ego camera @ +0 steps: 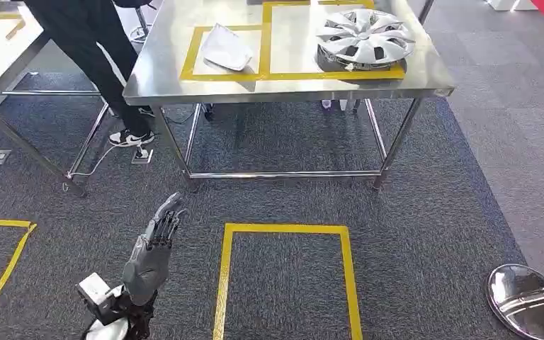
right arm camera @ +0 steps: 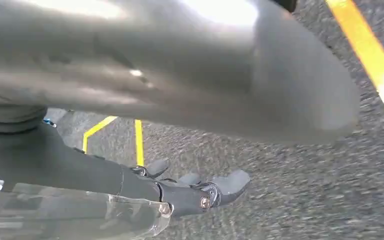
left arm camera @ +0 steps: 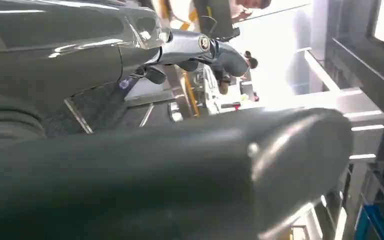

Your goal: Take the parts from the cabinet and place them on the table.

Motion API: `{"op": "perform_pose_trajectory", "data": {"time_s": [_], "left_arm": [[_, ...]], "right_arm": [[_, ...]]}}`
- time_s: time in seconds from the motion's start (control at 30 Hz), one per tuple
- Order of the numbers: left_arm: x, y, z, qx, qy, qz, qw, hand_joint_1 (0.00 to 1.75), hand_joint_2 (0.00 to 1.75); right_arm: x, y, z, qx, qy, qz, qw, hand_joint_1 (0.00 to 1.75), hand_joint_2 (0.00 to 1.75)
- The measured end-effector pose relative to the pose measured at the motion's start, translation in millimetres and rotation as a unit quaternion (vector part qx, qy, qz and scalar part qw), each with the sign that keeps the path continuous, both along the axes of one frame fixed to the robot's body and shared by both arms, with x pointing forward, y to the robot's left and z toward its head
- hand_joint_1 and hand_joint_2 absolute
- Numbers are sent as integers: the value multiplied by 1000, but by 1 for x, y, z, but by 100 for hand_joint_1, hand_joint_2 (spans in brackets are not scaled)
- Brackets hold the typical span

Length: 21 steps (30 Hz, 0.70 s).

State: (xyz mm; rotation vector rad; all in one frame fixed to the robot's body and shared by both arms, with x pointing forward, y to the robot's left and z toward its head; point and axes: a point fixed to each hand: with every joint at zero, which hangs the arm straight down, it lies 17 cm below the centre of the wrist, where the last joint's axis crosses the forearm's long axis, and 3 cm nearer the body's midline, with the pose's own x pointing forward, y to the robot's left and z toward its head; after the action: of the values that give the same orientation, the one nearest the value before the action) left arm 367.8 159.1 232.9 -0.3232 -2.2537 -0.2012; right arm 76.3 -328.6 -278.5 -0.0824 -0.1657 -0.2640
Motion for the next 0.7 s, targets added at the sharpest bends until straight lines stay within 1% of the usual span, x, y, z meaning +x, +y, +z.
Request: {"op": "perform_pose_trajectory", "data": {"time_s": [0.03,0.07,0.13,0.27,0.3,0.43,0.53,0.6,0.7], "left_arm": [[1,0,-2,2,6,1,1000,0,0],[3,-1,-3,5,11,0,1000,0,175],[9,-4,-15,17,41,1,999,0,175],[15,-11,-70,46,134,-9,990,0,175],[12,-12,-84,51,151,-10,987,0,175],[11,-10,-138,68,233,-7,970,0,175],[1,-3,-210,85,313,4,946,0,175],[-16,3,-257,91,357,17,930,0,175],[-58,10,-324,107,432,26,895,0,175]], "right_arm": [[0,6,0,4,0,0,1000,0,0],[-1,3,0,1,1,-1,1000,0,0],[-1,1,0,-1,1,-2,1000,0,0],[-7,6,-1,4,10,-4,1000,0,0],[-9,6,-2,4,12,-4,1000,0,175],[-17,7,-3,7,28,-6,1000,0,175],[-20,9,-3,8,38,-9,999,0,175],[-21,11,-3,10,43,-6,999,0,175],[-28,15,-4,13,52,2,999,0,175]]}}
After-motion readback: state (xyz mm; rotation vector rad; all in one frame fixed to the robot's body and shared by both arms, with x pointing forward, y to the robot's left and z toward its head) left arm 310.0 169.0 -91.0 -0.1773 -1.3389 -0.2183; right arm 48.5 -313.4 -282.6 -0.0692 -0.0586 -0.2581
